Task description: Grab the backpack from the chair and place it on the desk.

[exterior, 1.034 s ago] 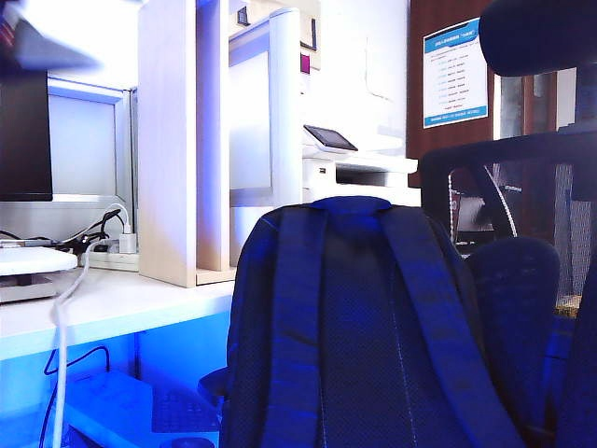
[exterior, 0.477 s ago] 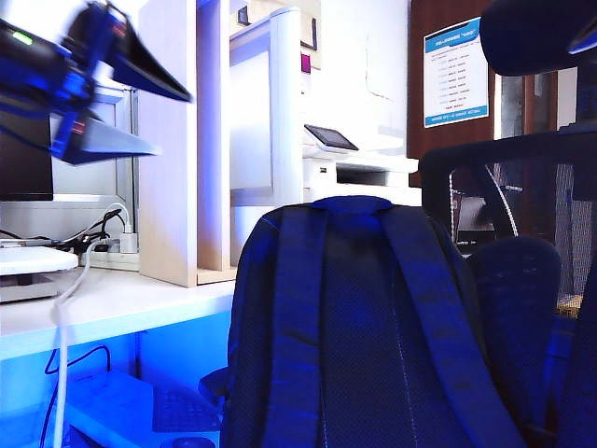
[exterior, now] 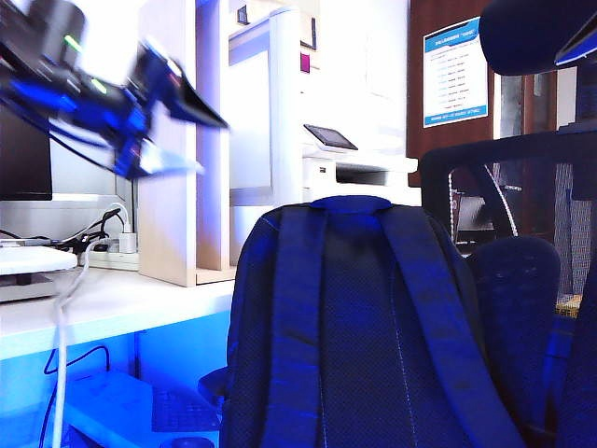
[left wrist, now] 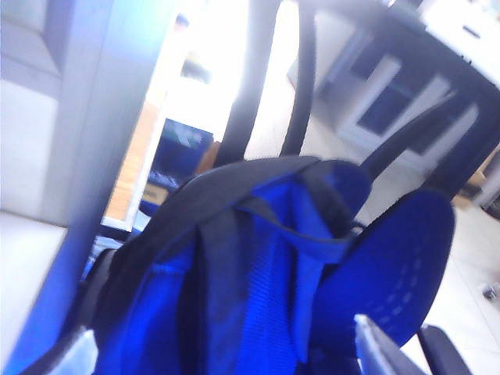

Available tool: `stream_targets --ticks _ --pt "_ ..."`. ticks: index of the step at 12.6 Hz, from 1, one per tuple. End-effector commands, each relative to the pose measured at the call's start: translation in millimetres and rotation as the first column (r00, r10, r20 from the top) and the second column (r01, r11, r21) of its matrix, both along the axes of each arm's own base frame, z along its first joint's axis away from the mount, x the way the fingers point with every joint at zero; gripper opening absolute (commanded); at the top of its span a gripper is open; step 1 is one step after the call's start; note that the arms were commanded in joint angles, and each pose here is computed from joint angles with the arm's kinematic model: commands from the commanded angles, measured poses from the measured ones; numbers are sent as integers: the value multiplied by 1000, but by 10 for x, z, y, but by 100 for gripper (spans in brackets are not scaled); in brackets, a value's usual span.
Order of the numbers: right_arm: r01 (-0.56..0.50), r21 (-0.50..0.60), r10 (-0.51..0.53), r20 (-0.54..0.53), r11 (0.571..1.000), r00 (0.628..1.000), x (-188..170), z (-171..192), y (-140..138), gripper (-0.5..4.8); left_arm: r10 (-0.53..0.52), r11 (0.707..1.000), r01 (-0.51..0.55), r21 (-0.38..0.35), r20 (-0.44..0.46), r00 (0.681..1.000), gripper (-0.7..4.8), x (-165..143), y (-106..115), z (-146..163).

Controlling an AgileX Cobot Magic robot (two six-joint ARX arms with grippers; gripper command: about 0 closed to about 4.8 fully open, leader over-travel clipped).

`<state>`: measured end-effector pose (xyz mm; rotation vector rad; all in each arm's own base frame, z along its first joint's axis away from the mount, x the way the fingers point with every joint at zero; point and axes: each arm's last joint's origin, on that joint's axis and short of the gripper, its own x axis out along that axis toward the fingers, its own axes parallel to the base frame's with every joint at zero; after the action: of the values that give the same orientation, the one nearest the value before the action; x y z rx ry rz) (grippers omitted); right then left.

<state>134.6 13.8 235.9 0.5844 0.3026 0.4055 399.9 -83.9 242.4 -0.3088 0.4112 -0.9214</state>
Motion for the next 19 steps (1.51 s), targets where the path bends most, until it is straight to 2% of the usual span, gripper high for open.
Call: stream_targets --ticks 1,5,6,7,8,9,11,12,14,16,19 --pt "-8 -4 8 26 1000 1000 8 31 3 378 -84 996 84 7 -28 996 467 351 -325 -254" --pt "-13 -3 13 17 1000 1000 6 23 4 378 -121 991 125 40 -83 989 467 710 -563 -642" --pt "-13 -3 13 14 1000 1000 5 21 4 378 -121 991 125 40 -82 989 442 761 -576 -679" --pt "-13 -3 13 12 1000 1000 5 18 4 377 -127 991 130 37 -79 989 268 804 -588 -701" --pt "-11 -3 11 10 1000 1000 5 17 4 377 -133 990 136 34 -69 989 160 823 -600 -708" --pt "-12 -3 12 11 1000 1000 5 18 4 377 -129 990 131 54 -31 991 167 838 -601 -703" --pt "-13 -3 13 10 1000 1000 5 17 4 377 -115 990 115 81 0 993 373 846 -596 -694" --pt "-13 -3 13 9 1000 1000 5 16 4 377 -115 990 115 81 0 993 412 850 -597 -686" --pt "-16 -3 16 1 1000 1000 3 9 5 377 -89 990 84 110 41 995 414 864 -598 -674" --pt "-16 -2 16 -17 1000 1000 0 -9 5 377 -49 990 38 137 78 996 479 892 -592 -700" --pt "-15 -2 15 -20 1000 1000 -1 -13 5 377 -71 992 65 111 52 996 479 979 -659 -761"
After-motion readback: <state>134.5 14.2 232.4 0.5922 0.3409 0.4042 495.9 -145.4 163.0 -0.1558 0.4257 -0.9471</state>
